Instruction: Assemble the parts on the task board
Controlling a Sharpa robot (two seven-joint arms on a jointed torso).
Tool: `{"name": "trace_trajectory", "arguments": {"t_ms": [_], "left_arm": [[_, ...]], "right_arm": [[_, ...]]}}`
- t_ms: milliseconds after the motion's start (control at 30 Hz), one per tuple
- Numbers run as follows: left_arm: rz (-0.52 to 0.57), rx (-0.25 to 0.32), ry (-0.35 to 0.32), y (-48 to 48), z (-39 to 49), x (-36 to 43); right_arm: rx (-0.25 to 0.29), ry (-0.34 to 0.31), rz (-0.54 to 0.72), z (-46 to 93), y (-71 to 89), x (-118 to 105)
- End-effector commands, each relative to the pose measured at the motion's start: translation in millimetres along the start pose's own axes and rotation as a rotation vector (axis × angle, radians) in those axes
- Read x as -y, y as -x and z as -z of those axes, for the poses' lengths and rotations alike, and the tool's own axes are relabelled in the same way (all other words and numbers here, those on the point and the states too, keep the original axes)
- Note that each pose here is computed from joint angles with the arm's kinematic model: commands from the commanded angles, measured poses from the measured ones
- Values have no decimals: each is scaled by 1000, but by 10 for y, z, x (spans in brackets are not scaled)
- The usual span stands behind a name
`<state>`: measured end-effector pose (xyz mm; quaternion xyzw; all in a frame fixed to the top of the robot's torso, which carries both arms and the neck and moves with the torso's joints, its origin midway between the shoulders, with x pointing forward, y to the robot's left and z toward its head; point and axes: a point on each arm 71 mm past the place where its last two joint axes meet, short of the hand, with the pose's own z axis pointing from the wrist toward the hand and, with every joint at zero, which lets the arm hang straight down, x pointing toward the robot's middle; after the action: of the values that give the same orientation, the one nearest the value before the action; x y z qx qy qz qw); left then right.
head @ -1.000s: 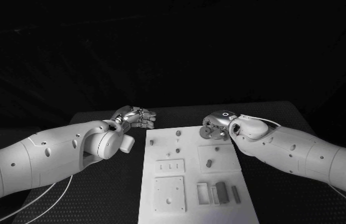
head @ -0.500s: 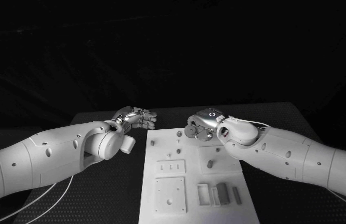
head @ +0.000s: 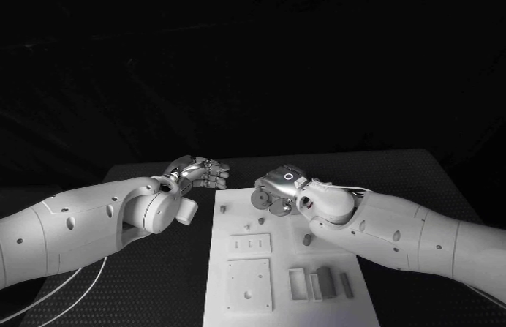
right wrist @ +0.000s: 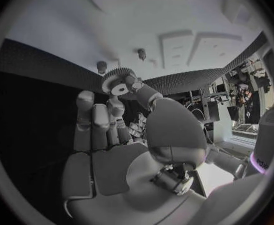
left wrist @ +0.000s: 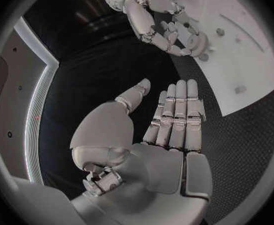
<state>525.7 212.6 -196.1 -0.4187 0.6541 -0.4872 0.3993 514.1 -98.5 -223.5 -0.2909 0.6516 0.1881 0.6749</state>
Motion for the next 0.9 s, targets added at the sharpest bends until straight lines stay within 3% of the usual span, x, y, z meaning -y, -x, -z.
{"name": "trace_trajectory", "arguments": {"t_ms": [33,900], "left_arm": [[5,-11,-9,-25,-6,16],[5,-15,-8,-35,-16,18]], "right_arm": [[16,7,41,-23,-27,-35],[-19,19,56,-91,-169,-94]]}}
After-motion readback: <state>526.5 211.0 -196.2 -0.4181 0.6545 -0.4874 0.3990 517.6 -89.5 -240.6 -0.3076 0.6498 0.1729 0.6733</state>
